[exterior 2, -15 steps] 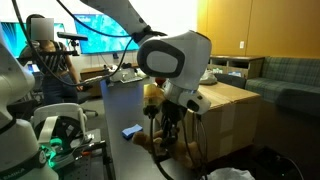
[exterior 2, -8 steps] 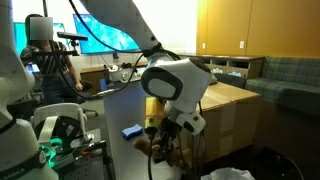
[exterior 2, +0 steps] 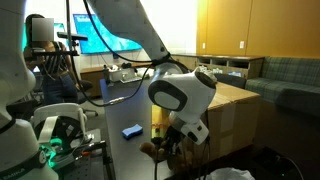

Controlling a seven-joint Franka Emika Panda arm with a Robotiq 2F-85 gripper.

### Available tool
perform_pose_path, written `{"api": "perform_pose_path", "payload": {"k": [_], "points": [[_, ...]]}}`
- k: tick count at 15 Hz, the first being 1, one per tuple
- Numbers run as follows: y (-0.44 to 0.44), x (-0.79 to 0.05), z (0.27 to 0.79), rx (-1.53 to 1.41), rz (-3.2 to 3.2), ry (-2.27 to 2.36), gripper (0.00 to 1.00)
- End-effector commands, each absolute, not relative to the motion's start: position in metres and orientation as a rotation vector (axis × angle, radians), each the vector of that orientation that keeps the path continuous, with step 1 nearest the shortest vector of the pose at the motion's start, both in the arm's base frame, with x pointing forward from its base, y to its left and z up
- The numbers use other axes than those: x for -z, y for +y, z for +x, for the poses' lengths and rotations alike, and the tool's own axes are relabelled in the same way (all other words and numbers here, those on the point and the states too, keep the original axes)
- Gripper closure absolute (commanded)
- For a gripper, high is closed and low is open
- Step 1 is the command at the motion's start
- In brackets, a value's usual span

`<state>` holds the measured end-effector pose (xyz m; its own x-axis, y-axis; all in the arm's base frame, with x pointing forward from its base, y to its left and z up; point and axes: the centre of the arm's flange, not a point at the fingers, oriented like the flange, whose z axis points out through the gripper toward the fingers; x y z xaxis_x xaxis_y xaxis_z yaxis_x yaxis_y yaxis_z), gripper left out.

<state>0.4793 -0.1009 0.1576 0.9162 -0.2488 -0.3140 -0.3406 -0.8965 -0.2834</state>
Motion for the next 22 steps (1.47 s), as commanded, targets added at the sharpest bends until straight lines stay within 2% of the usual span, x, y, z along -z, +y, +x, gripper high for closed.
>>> {"api": "perform_pose_path", "payload": {"k": [1, 9, 21, 22], "points": [[-0.103, -0.17, 0.515, -0.252, -2.734, 0.394, 0.95], [-0.096, -0.188, 0.559, -0.182, -2.751, 0.333, 0.95], [-0.11, -0.129, 0.505, -0.415, -2.692, 0.454, 0.95], [-0.109, -0.13, 0.501, -0.423, -2.69, 0.454, 0.7]]}}
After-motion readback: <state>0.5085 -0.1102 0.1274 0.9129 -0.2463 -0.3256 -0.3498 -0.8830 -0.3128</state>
